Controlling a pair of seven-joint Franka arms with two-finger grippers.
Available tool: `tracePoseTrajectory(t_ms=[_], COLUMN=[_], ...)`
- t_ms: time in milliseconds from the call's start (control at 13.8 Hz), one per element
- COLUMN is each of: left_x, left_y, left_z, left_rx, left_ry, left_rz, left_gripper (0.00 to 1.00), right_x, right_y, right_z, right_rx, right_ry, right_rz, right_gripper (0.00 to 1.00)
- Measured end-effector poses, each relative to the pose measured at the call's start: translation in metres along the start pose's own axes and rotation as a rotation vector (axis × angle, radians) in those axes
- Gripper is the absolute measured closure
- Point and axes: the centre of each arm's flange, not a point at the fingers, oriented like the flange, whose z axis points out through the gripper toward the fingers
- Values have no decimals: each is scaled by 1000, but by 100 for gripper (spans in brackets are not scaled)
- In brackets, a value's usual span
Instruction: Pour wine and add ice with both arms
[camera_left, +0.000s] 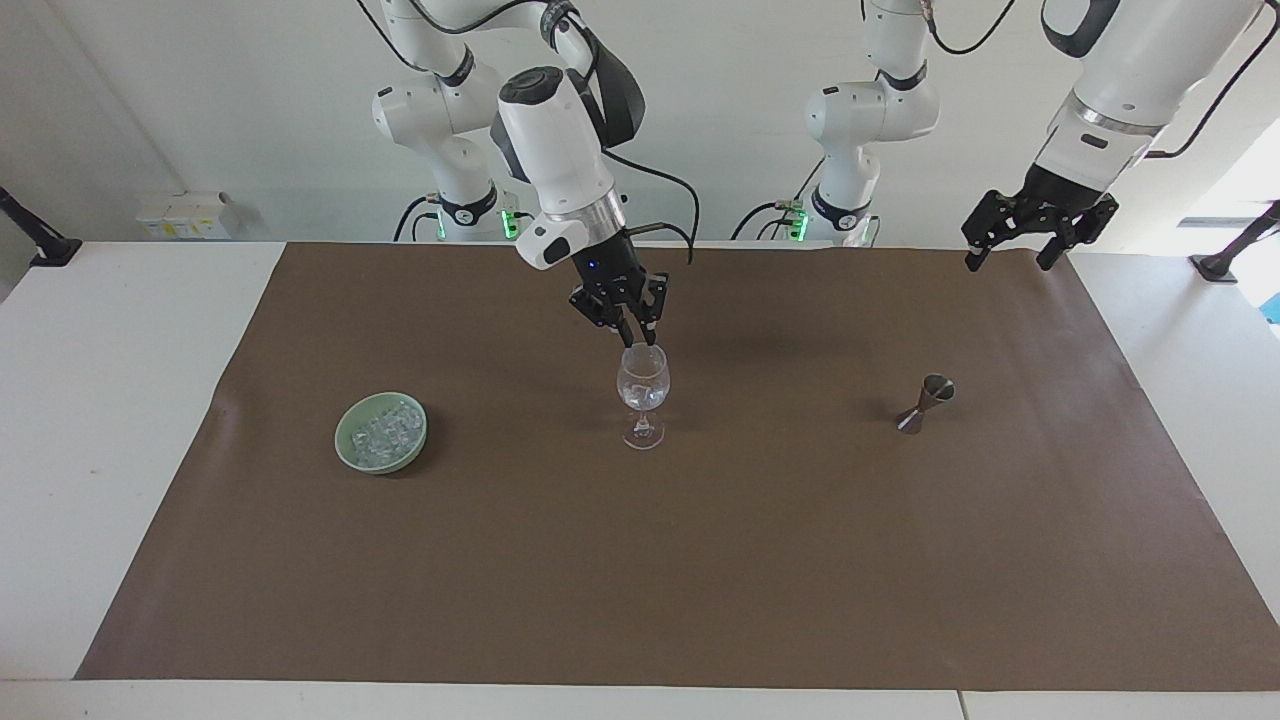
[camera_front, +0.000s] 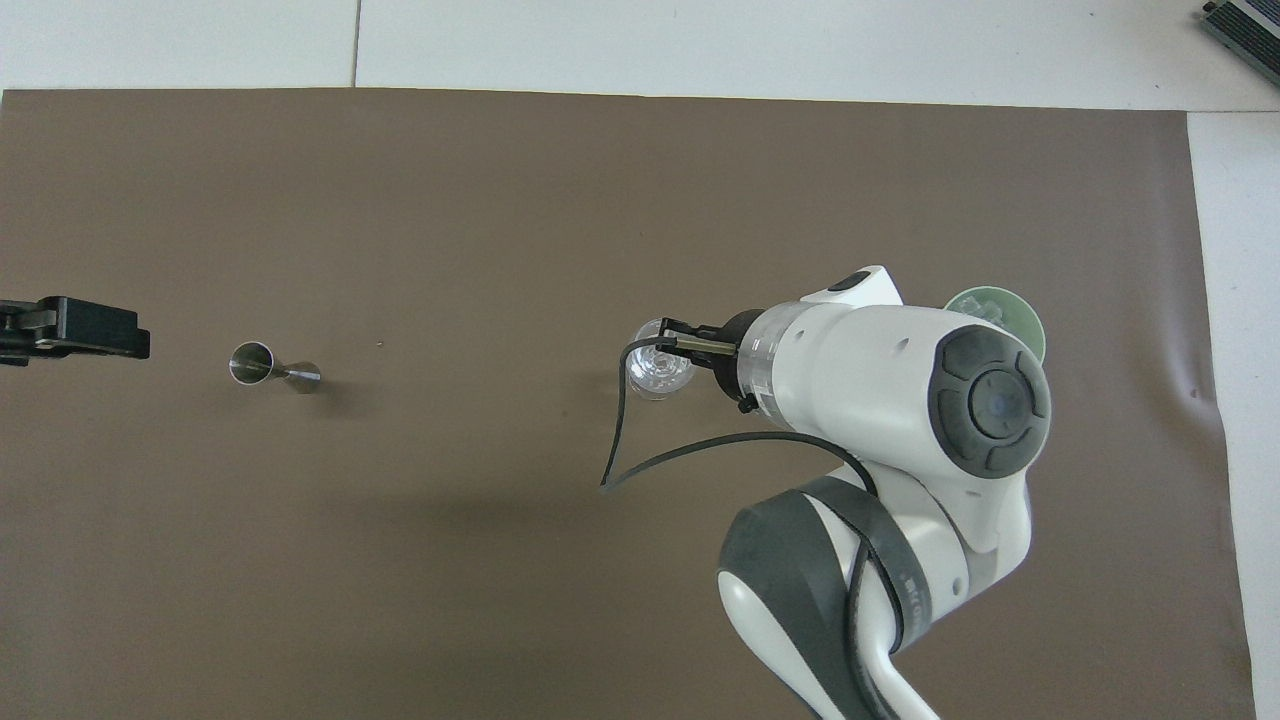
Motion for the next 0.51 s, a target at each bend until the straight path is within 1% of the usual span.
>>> tracePoseTrajectory(t_ms=[73,218,291,364,509], left_x=[-2,-4,-4,-4,-1], left_y=[-1,-5,-8,-9,-13], left_z=[-2,-5,-6,-6,-8], left_rx=[0,1,1,2,7], left_ry=[-5,1,3,4,9], left_rz=[-2,-7,-10,-13,-16], left_gripper=[0,0,0,0,0], right_x=[2,10,19,28,39], right_y=[9,33,47,59,79], right_z=[-3,-12,-18,-25,-35], right_rx=[-24,-62,-69,-72,-79], right_ry=[-28,-71,-71,-64,-59], right_rz=[-17,-61,-90,-109,-117], right_gripper=[62,41,31,19,0])
